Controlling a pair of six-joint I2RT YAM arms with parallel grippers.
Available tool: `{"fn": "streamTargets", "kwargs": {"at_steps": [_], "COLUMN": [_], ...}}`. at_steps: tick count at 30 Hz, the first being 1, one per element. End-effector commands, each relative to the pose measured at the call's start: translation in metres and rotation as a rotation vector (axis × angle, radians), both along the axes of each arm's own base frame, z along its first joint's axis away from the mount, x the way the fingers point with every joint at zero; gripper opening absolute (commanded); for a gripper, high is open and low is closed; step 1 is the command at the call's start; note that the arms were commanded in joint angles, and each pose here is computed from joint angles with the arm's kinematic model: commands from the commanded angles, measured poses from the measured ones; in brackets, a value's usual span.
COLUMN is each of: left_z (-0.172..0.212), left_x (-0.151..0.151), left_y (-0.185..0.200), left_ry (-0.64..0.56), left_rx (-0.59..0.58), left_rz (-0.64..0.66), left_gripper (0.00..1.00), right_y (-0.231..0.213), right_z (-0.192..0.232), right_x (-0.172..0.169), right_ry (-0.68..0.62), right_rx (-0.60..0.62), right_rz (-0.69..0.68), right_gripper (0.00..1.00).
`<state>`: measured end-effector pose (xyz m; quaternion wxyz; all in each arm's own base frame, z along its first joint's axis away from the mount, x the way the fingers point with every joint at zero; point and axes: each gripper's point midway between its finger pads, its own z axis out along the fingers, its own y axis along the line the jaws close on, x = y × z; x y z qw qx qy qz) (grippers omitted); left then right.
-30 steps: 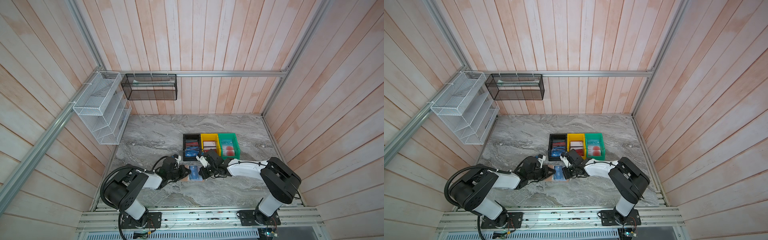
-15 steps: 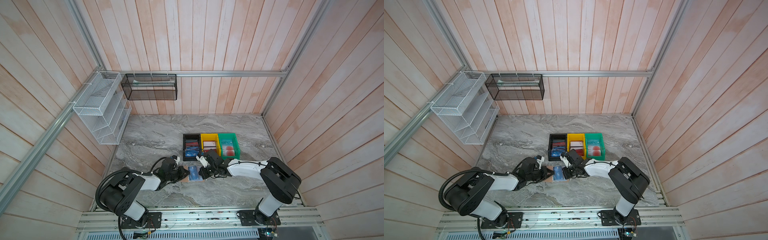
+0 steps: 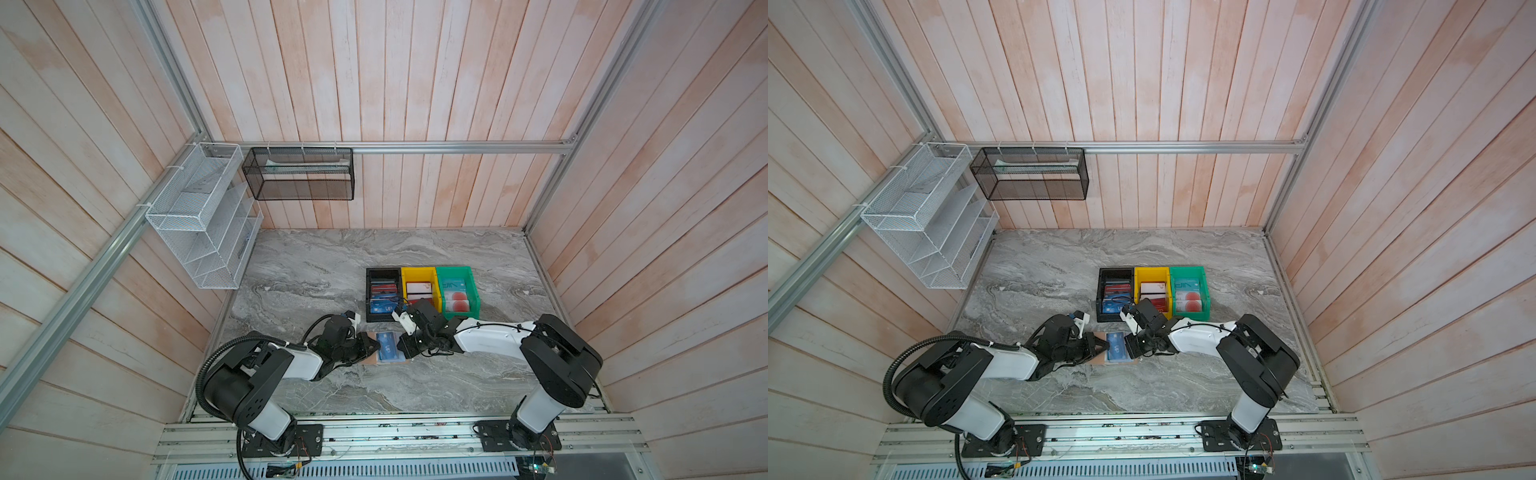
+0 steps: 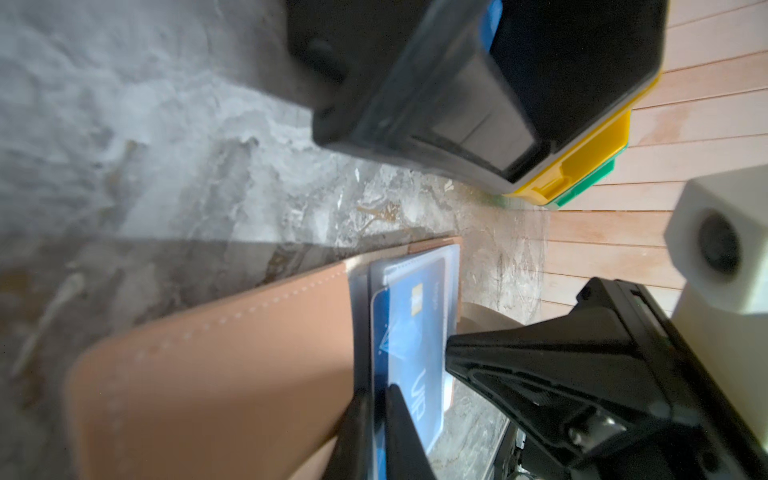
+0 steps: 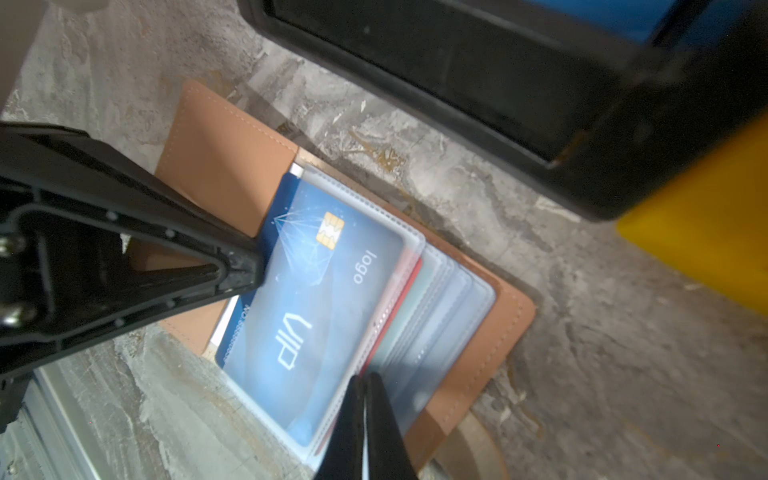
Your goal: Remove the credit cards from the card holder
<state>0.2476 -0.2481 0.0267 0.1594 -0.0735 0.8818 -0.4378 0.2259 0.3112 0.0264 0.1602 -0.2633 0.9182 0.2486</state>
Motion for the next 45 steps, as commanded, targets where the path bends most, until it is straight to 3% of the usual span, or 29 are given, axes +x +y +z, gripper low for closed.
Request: {"fn": "streamTargets", "kwargs": {"at_steps": [1,12,25,37,45], "left_z": [-0.005,-0.016,-0.026,0.008,0.033], "left_x": [-0.001,-0.012,-0.018,-0.012,-0.005], "left_y": [-0.003,0.011,0.042,0.059,0.052], "left_ry": [0.009,0.029,0.053,-0.018,-0.073], "left_rx": [0.0,0.076,0.151,0.142,0.086], "left_rz": [-0.009,-0.01,0.036,0.08,0.077], "left_gripper": [0.1,0.0,0.0,0.0,0.0], "right_y": [-0.027,-0.029,-0.029,-0.021,-0.005], "right_z": [-0.033,-0.035,-0.035,-0.013,0.035], "right_x": [-0.022,-0.024,-0.025,-0.021,-0.015], "right_ry": [0.091,0.093,0.096,0.072,0.007], "right_rx": [-0.122,-0.126,-0.127,-0.091,0.006], "right_rz": [-0.012,-0.012,-0.009,0.011,0.059], "right_gripper": [0.08,0.08,0.08,0.09,0.19]}}
